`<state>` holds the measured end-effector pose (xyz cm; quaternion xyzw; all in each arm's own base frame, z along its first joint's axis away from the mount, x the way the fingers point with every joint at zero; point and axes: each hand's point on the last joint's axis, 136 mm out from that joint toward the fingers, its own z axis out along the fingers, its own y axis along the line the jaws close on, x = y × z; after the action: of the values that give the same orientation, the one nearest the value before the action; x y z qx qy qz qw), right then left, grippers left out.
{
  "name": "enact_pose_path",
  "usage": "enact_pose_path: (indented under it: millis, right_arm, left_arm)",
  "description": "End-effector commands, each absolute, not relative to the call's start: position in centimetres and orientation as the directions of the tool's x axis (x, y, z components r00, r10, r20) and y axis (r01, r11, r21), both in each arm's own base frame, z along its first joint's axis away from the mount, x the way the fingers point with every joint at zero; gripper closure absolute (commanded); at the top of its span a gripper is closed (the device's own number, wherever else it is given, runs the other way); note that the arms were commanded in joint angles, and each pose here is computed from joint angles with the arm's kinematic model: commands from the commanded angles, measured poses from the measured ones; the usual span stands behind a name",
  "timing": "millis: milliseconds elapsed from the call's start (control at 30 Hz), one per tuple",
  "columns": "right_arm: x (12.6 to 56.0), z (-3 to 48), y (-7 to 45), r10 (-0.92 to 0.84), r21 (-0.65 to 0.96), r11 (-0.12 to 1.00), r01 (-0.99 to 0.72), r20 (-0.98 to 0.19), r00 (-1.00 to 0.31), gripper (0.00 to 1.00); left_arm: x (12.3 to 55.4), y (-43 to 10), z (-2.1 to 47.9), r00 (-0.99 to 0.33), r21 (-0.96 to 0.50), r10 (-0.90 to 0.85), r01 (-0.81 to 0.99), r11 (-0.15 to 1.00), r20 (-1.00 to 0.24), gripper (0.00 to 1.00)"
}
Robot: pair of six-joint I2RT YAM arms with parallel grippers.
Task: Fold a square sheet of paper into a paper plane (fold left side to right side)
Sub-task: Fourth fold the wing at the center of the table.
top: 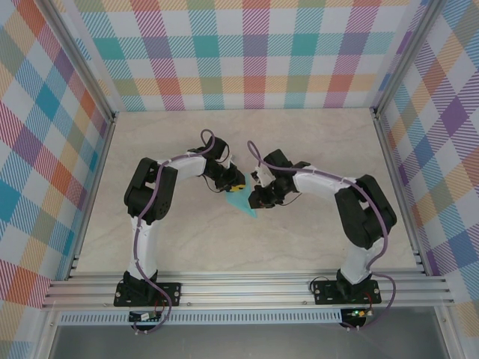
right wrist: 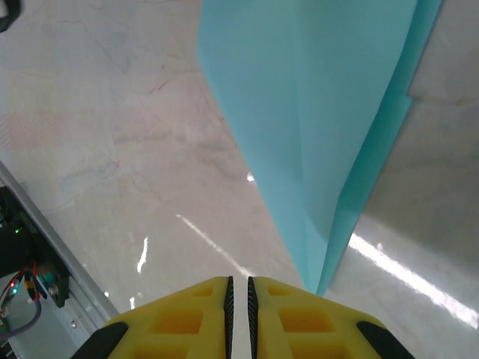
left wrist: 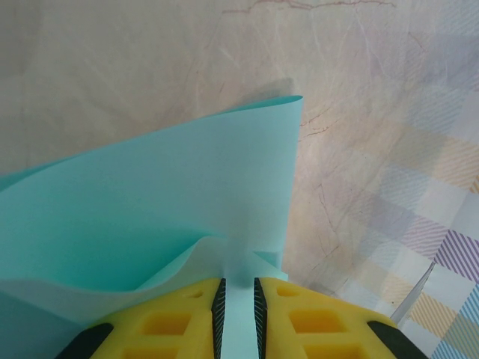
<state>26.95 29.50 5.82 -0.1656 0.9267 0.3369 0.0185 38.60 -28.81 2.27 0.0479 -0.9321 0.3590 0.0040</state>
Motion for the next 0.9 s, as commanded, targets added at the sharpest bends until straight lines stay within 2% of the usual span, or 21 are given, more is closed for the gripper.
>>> enact_pose_path:
  millis: [0,167,467,700,867]
  right_arm:
    - [29.0,4.6,31.0,-0.257,0.635,0.716,-0.29,-0.147,-0.955,0.86]
    - [28.6,1.2,29.9,-0.256,0.576,0.78,-0.243,-0.061,-0.965,0.86]
    - [24.6,-2.8,26.6,-0.254,0.498,0.85,-0.172,0.101,-0.962,0.87]
    - [24.1,-3.9,25.9,-0.243,0.471,0.869,-0.155,0.131,-0.961,0.92]
    - [24.5,-3.9,26.1,-0.235,0.469,0.87,-0.151,0.126,-0.964,0.94]
  left_arm:
    - [36.8,-26.6,-0.8,-0.988,-0.563,-0.114,-0.15,0.812,0.1,0.8]
    - [36.9,-26.5,-0.5,-0.99,-0.561,-0.106,-0.139,0.816,0.09,0.8]
    - [38.4,-26.3,1.1,-0.992,-0.601,-0.11,-0.129,0.789,0.07,0.79]
    - [40.8,-26.0,7.4,-0.992,-0.697,-0.129,-0.082,0.712,-0.015,0.77]
    - [39.8,-25.9,11.7,-0.988,-0.731,-0.134,-0.031,0.681,-0.083,0.78]
